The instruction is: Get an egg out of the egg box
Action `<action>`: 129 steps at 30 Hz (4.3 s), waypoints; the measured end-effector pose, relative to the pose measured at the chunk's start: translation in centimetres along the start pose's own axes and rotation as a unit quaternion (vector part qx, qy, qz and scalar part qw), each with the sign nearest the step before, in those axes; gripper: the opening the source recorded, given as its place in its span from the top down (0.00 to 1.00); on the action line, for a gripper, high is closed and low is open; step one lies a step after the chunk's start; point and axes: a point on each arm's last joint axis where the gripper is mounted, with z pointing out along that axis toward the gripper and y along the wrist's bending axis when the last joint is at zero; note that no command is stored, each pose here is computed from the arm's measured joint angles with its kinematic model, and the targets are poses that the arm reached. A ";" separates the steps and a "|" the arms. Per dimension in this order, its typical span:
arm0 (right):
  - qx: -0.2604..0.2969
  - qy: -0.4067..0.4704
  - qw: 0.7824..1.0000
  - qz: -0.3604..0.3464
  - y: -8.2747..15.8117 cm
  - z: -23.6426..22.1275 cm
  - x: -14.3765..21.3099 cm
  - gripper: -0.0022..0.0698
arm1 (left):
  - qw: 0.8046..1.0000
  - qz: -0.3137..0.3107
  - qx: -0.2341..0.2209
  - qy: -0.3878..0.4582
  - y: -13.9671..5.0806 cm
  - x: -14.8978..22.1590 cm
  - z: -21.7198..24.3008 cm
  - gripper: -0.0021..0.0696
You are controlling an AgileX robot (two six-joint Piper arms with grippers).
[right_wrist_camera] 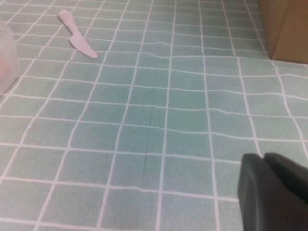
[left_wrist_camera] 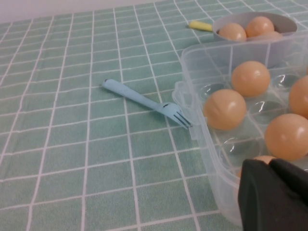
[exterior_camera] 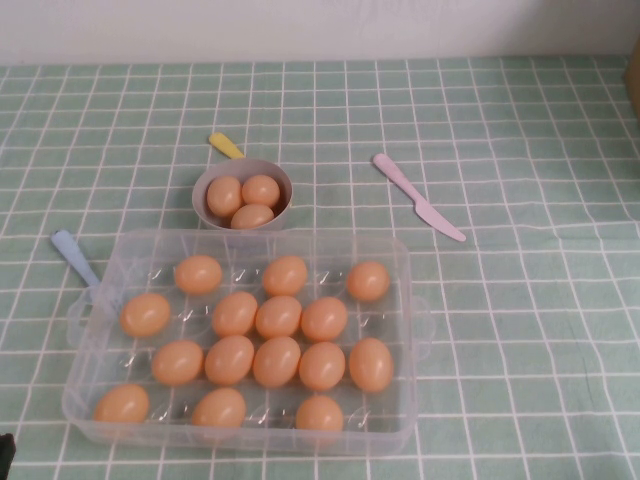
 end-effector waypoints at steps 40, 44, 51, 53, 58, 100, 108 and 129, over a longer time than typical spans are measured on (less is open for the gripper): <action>-0.156 0.070 0.961 0.217 3.0 0.1 -11.1 0.99 | 1.000 0.001 0.007 0.030 -0.1 0.5 0.0 0.98; -0.168 0.182 0.954 0.170 3.3 2.2 -13.0 0.99 | 1.000 0.001 0.007 0.030 -0.1 0.5 0.0 0.98; -0.190 0.304 0.925 0.124 3.7 6.3 -16.3 0.99 | 1.000 0.001 0.007 0.030 -0.1 0.5 0.0 0.98; -0.199 0.326 0.918 0.109 4.3 7.9 -17.0 0.99 | 1.000 0.001 0.007 0.030 -0.1 0.5 0.0 0.98; -0.203 0.389 0.898 0.032 7.9 11.3 -18.3 0.99 | 1.000 0.001 0.007 0.030 -0.1 0.5 0.0 0.98; -0.420 0.378 0.689 -0.454 23.6 20.2 -13.9 0.23 | 1.000 0.001 0.007 0.030 -0.1 0.5 0.0 0.98; -0.420 0.367 0.690 -0.461 24.0 21.6 -12.7 0.23 | 1.000 0.001 0.007 0.030 -0.1 0.5 0.0 0.98; -0.407 0.380 0.678 -0.481 23.8 24.2 -10.0 0.23 | 1.000 0.001 0.007 0.030 -0.1 0.5 0.0 0.98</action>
